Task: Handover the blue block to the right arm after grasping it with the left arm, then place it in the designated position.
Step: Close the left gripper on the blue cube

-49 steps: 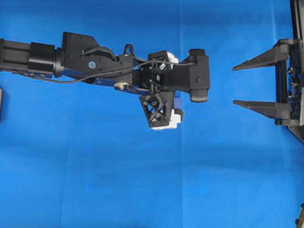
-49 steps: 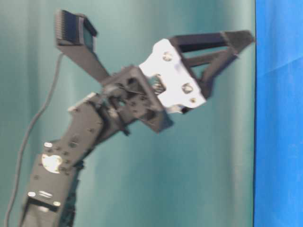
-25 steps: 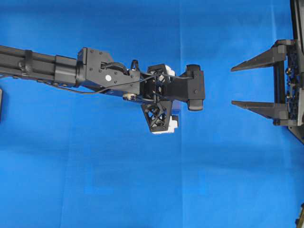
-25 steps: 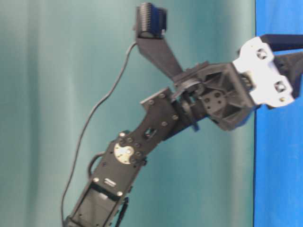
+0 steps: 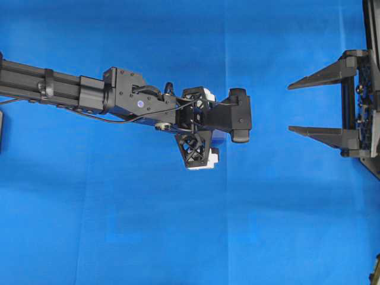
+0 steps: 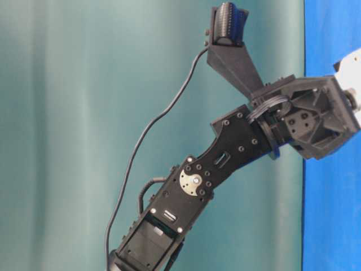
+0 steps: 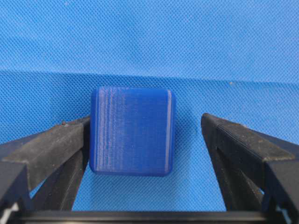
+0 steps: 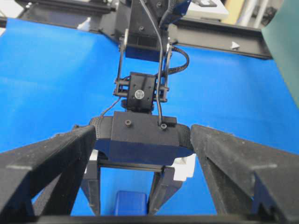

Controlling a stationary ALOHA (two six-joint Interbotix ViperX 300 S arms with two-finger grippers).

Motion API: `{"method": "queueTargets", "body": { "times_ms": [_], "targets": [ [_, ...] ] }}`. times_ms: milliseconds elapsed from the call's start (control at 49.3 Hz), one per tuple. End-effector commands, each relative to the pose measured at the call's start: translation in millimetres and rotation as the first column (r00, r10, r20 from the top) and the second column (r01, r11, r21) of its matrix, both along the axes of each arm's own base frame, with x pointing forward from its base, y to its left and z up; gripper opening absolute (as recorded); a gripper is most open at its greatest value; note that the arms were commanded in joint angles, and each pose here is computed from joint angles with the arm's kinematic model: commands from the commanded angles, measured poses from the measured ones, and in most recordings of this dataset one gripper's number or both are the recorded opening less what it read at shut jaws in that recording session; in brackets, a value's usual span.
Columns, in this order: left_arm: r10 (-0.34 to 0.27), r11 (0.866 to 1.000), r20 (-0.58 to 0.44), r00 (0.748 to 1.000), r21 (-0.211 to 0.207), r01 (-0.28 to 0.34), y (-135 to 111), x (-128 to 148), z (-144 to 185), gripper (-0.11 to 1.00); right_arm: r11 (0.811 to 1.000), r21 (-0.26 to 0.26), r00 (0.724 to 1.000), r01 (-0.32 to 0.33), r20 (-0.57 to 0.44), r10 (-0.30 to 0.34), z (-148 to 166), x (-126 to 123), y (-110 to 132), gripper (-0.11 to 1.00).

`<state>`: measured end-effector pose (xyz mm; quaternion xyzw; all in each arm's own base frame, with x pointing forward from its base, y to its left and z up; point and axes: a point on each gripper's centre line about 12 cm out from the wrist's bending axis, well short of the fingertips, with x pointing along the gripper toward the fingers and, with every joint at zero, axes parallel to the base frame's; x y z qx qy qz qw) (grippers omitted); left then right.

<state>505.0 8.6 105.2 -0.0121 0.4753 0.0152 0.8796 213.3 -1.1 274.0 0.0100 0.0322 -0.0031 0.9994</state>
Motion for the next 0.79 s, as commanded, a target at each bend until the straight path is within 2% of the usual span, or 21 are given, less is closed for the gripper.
{"method": "queueTargets", "body": {
  "times_ms": [0,284,345,466,486,770],
  "targets": [
    [-0.004,1.000,0.041,0.999,0.003,0.004,-1,4,13,0.93,1.000,0.003,1.000,0.001,0.015,-0.001,6,2,0,0.95],
    [-0.005,1.000,0.038,0.999,0.004,0.005,-1,4,13,0.89,1.000,0.003,1.000,0.002,0.015,-0.002,6,3,0,0.95],
    [-0.009,1.000,0.034,0.999,0.006,0.009,-1,3,12,0.80,1.000,0.003,1.000,0.001,0.014,-0.001,6,3,0,0.95],
    [-0.022,1.000,0.039,0.999,0.019,0.021,1,4,13,0.47,1.000,0.004,1.000,0.002,0.018,-0.003,6,3,0,0.95],
    [-0.020,1.000,0.039,0.999,0.020,0.019,3,4,13,0.45,1.000,0.004,1.000,0.002,0.018,-0.003,7,3,0,0.95],
    [-0.010,1.000,0.053,0.999,0.024,0.008,10,4,14,0.46,1.000,0.004,1.000,0.001,0.014,-0.001,6,3,0,0.95]
  ]
}}
